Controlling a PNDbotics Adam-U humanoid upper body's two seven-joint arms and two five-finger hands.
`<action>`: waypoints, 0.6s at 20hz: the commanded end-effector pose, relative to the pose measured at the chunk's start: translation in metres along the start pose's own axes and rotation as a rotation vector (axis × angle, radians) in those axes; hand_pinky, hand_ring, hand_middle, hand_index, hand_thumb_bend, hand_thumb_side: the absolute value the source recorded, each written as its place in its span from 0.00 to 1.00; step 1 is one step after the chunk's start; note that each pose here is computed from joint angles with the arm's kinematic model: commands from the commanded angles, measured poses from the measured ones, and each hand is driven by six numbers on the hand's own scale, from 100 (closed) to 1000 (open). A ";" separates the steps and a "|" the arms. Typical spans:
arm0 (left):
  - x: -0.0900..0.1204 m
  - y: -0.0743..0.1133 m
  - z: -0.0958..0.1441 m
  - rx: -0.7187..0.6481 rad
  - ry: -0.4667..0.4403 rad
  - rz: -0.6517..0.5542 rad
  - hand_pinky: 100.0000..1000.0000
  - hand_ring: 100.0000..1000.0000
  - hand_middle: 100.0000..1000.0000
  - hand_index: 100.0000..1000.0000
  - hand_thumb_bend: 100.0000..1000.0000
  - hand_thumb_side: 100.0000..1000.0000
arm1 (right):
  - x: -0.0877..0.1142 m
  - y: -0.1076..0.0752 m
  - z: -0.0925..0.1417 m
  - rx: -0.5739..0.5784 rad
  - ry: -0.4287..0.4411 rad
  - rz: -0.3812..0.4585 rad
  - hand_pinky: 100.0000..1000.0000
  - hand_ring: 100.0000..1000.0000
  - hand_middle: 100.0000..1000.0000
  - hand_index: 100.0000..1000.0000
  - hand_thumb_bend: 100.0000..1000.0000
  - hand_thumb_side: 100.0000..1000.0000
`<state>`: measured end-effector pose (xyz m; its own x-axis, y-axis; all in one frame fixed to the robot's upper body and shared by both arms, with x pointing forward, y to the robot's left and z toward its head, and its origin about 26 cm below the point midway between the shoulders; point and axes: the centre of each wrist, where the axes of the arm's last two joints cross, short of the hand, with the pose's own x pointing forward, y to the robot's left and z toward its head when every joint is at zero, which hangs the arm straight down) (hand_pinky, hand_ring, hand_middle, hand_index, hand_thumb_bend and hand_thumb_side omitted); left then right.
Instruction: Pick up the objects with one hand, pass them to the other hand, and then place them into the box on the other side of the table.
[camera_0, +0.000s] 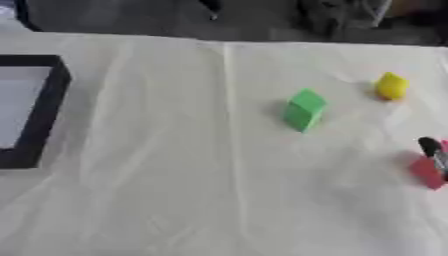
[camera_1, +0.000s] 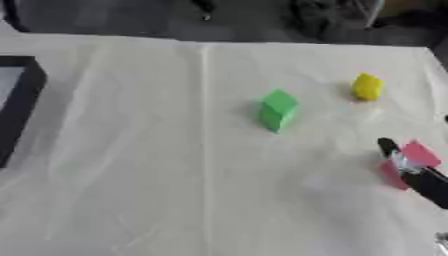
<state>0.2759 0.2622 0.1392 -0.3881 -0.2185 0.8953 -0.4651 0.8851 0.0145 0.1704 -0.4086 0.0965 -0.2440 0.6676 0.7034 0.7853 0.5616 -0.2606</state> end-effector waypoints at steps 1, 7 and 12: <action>0.004 0.004 -0.003 0.009 -0.023 -0.008 0.81 0.30 0.70 0.83 0.78 0.53 | 0.003 -0.004 -0.008 -0.002 -0.042 0.008 0.80 0.76 0.79 0.80 0.66 0.22; 0.004 0.004 -0.003 0.008 -0.022 -0.009 0.81 0.30 0.70 0.83 0.78 0.53 | 0.004 -0.005 -0.010 0.001 -0.047 0.011 0.80 0.76 0.80 0.80 0.66 0.22; 0.004 0.004 -0.003 0.008 -0.021 -0.011 0.81 0.30 0.70 0.83 0.78 0.53 | 0.003 -0.011 -0.014 0.026 -0.041 0.056 0.80 0.78 0.81 0.82 0.66 0.24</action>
<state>0.2755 0.2624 0.1385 -0.3856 -0.2194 0.8962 -0.4661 0.8846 0.0160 0.1672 -0.4143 0.0997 -0.2143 0.6888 0.6925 0.7840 0.5442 -0.2987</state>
